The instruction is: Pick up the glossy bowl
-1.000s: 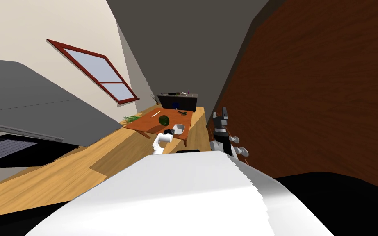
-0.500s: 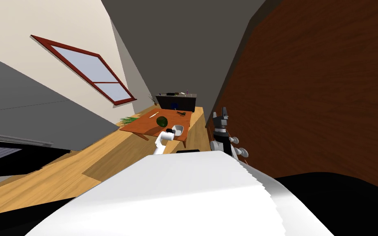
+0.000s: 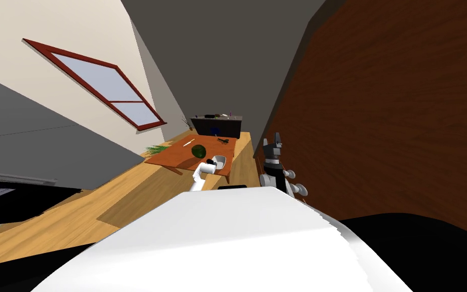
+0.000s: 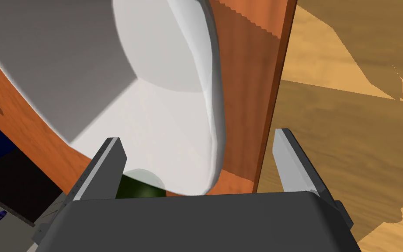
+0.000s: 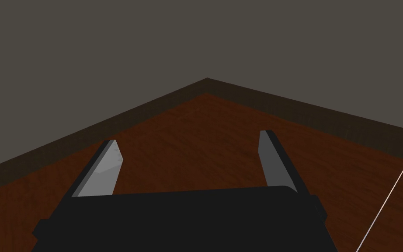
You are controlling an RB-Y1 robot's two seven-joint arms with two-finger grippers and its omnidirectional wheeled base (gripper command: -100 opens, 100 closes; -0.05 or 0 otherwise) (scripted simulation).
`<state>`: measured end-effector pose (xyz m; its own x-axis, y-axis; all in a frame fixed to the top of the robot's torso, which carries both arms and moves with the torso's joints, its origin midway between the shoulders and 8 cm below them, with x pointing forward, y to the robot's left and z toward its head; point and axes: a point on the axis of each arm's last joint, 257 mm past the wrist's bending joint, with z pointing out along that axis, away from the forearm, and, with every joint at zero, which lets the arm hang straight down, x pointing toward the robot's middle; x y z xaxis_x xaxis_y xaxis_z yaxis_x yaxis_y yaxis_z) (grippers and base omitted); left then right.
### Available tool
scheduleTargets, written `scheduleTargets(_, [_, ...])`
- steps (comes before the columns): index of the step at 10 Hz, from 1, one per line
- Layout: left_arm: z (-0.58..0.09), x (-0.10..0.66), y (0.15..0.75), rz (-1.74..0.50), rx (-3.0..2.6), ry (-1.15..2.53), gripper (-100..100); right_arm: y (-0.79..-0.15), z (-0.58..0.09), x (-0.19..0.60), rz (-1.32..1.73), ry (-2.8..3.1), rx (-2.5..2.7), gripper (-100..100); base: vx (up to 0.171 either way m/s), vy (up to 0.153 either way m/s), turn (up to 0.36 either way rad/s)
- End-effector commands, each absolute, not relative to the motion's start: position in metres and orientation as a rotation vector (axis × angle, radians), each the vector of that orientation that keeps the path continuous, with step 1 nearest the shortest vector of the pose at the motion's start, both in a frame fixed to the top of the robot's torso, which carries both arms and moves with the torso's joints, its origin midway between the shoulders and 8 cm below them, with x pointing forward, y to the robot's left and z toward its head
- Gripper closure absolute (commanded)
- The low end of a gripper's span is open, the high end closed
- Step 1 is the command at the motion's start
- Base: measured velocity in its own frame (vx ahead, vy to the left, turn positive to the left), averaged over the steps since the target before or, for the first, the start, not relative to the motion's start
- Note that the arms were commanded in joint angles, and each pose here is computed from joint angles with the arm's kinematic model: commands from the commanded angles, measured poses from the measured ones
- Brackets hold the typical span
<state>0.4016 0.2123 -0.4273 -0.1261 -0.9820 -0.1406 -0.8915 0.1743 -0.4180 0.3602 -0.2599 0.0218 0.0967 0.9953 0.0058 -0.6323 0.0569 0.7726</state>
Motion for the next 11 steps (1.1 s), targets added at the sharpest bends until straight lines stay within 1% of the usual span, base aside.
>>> scheduleTargets(1, [-0.429, 0.414, 0.249, -0.310, -1.804, 2.016, -100, -0.260, 0.022, 0.360, 1.372, 0.643, 0.718, 0, -0.090, 0.005, -0.369])
scheduleTargets(2, [-0.437, 0.409, 0.252, -0.285, -1.819, 2.024, -100, -0.260, 0.022, 0.360, 1.373, 0.643, 0.717, 0, -0.125, 0.027, -0.400])
scheduleTargets(3, [-0.444, 0.404, 0.254, -0.264, -1.831, 2.033, -100, -0.260, 0.022, 0.360, 1.373, 0.643, 0.717, 0, -0.079, 0.022, -0.112])
scheduleTargets(4, [-0.439, 0.418, 0.288, -0.266, -1.857, 1.963, -100, -0.260, 0.022, 0.360, 1.372, 0.643, 0.717, 0, -0.133, 0.031, -0.327])
scheduleTargets(5, [-0.450, 0.410, 0.295, -0.229, -1.881, 1.969, -100, -0.260, 0.022, 0.360, 1.373, 0.643, 0.717, 0, -0.118, 0.017, -0.450])
scheduleTargets(6, [-0.457, 0.405, 0.297, -0.208, -1.894, 1.977, -100, -0.260, 0.022, 0.360, 1.373, 0.643, 0.717, 0, -0.050, 0.001, -0.085])
scheduleTargets(7, [-0.448, 0.419, 0.334, -0.216, -1.921, 1.897, -100, -0.260, 0.022, 0.360, 1.372, 0.643, 0.718, 0, -0.123, 0.004, -0.281])
scheduleTargets(8, [-0.458, 0.411, 0.339, -0.184, -1.945, 1.901, -100, -0.260, 0.022, 0.360, 1.373, 0.643, 0.717, 0, -0.129, 0.000, -0.433])
scheduleTargets(9, [-0.465, 0.405, 0.341, -0.162, -1.959, 1.908, -100, -0.260, 0.022, 0.360, 1.372, 0.643, 0.717, 0, -0.053, -0.002, -0.107])
scheduleTargets(10, [-0.451, 0.421, 0.377, -0.186, -1.980, 1.818, -100, -0.260, 0.022, 0.360, 1.372, 0.643, 0.718, 0, -0.101, -0.012, -0.365])
scheduleTargets(11, [-0.452, 0.420, 0.379, -0.180, -1.988, 1.815, -100, -0.260, 0.022, 0.360, 1.372, 0.643, 0.717, 0, -0.111, -0.010, -0.362])
